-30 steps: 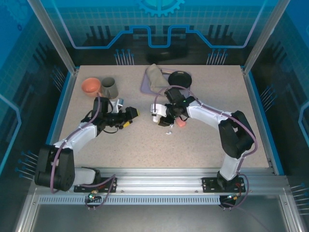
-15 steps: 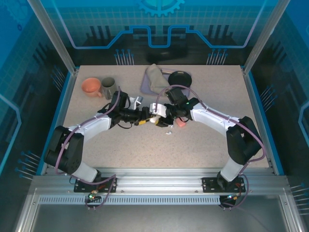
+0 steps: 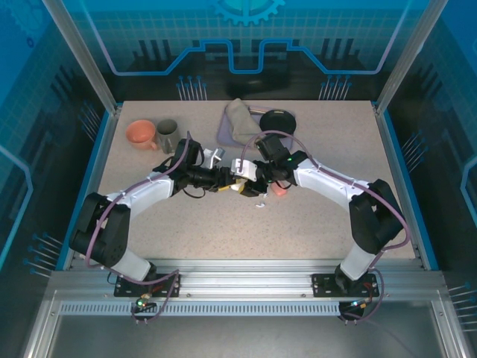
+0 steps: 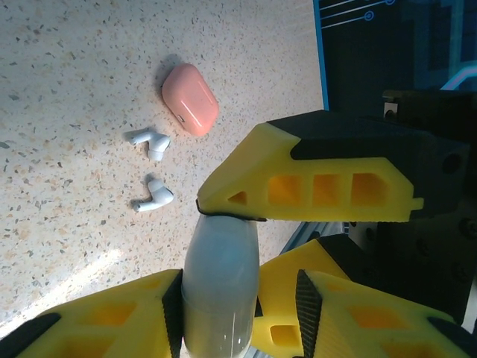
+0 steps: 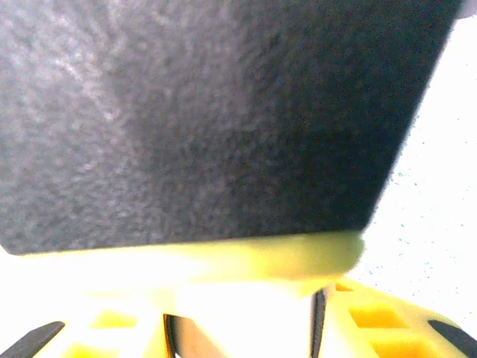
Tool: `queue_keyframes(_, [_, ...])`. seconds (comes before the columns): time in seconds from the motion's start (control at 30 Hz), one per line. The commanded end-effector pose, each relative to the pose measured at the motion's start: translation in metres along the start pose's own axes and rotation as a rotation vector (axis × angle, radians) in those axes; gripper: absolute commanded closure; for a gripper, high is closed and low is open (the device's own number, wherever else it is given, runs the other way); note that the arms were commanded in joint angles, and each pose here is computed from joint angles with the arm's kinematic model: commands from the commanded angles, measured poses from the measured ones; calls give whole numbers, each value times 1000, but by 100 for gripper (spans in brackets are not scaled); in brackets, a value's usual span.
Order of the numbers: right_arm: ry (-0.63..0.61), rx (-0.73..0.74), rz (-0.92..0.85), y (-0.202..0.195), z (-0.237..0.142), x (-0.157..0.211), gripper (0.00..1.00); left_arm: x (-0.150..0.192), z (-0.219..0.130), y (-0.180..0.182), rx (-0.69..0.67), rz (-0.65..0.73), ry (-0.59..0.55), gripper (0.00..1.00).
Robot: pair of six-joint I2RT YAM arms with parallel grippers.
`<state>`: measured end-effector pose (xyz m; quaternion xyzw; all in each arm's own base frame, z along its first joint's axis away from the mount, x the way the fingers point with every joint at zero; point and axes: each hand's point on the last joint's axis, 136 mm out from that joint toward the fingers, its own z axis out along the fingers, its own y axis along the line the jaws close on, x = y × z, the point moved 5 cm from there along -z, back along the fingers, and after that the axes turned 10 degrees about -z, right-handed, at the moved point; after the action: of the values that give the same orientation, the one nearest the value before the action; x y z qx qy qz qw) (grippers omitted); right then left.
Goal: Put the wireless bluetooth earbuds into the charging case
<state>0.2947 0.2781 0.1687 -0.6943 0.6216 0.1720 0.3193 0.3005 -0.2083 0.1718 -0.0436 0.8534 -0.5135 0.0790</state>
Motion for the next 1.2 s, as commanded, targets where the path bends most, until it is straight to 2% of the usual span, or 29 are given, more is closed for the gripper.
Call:
queue_keyframes(0.0, [-37, -23, 19, 0, 4, -8, 60, 2, 3, -10, 27, 38, 39, 57])
queue_keyframes(0.37, [-33, -42, 32, 2, 5, -6, 60, 2, 3, -16, 37, 68, 37, 79])
queue_keyframes(0.57, [-29, -38, 42, 1, 1, -6, 56, 4, -2, -24, 41, 129, 18, 84])
queue_keyframes(0.7, [-61, -3, 50, -1, -11, -9, 37, 6, -10, -33, 46, 212, -15, 84])
queue_keyframes(0.87, [-100, 62, 49, 1, -33, -10, 22, 10, -20, -46, 50, 367, -68, 85])
queue_keyframes(0.97, [-153, 111, 60, 4, -53, -10, 16, 15, -27, -54, 30, 503, -115, 85])
queue_keyframes(1.07, [-222, 180, 57, 9, -79, -11, 2, 25, -34, -61, 27, 671, -161, 86])
queue_keyframes(1.17, [-282, 228, 43, 18, -102, -12, 0, 39, -39, -70, 28, 861, -209, 88])
